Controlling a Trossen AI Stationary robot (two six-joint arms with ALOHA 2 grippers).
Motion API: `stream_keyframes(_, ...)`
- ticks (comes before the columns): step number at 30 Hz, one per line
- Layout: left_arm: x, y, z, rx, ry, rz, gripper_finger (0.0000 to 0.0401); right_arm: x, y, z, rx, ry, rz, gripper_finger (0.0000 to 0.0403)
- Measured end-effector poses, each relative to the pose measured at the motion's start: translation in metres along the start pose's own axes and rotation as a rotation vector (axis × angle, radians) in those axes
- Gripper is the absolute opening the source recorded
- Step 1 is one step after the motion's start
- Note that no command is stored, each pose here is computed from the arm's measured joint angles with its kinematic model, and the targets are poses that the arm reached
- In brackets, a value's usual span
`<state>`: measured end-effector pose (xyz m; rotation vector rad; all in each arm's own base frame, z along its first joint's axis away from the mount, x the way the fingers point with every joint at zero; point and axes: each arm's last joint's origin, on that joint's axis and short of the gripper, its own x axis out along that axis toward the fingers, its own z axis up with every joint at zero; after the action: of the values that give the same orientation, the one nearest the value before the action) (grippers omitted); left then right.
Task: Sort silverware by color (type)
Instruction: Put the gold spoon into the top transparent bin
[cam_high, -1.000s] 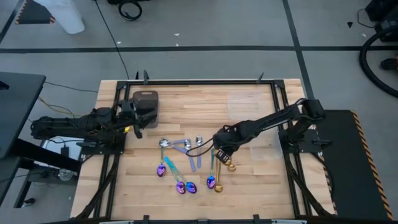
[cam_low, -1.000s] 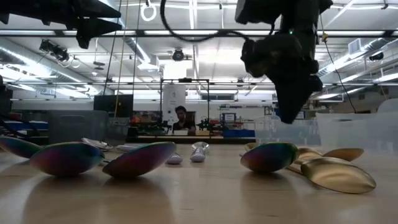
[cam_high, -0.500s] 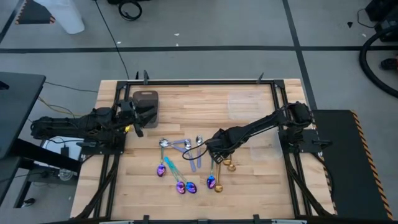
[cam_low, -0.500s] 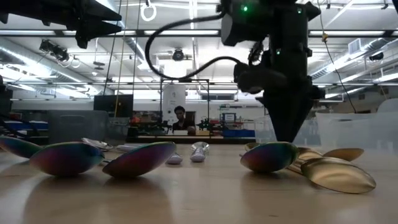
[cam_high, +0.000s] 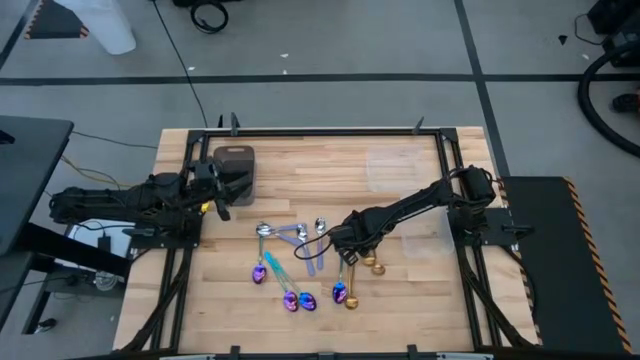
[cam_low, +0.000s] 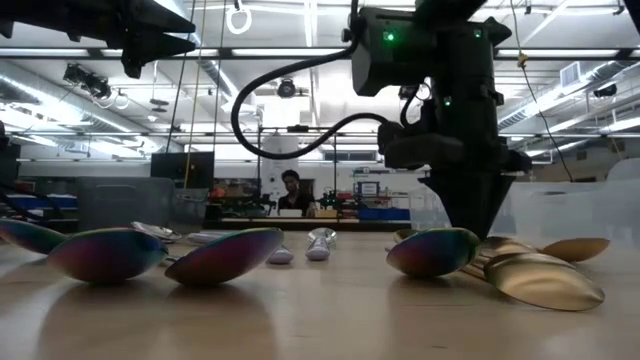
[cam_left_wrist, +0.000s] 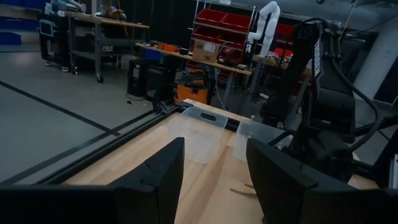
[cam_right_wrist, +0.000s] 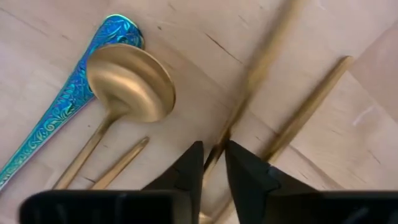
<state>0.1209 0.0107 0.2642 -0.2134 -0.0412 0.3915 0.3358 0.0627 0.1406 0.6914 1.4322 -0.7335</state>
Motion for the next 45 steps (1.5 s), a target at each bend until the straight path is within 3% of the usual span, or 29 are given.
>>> stream_keyframes(6,0.0,0.0,0.0,0.003,0.001,-0.001,0.0183,0.0,0.0,0.0,0.002,-0.01,0.001,0.0014)
stream_keyframes(11,0.0,0.0,0.0,0.003,0.0,-0.001,0.0183,-0.009,-0.002,0.003,0.008,-0.039,0.026,0.002)
stream_keyframes(16,0.0,0.0,0.0,0.003,0.0,-0.001,0.0183,-0.041,-0.01,0.004,-0.003,-0.138,0.081,0.0024)
stream_keyframes(21,0.0,0.0,0.0,0.003,0.0,-0.001,0.0183,-0.081,-0.025,0.003,-0.163,-0.314,0.096,0.0022)
stream_keyframes(26,0.0,0.0,0.0,0.004,0.002,-0.001,0.0183,-0.11,-0.05,-0.002,-0.391,-0.459,-0.068,0.0022)
stream_keyframes(31,0.0,0.0,0.0,0.004,0.002,0.0,0.0183,-0.125,-0.073,-0.005,-0.625,-0.507,-0.313,0.0022)
stream_keyframes(39,0.0,0.0,-0.001,0.006,0.006,0.001,0.0183,-0.12,-0.094,0.006,-1.014,-0.334,-0.548,0.0021)
stream_keyframes(45,0.0,0.0,-0.001,0.008,0.012,0.002,0.0183,-0.107,-0.122,0.016,-1.03,-0.187,-0.646,0.0021)
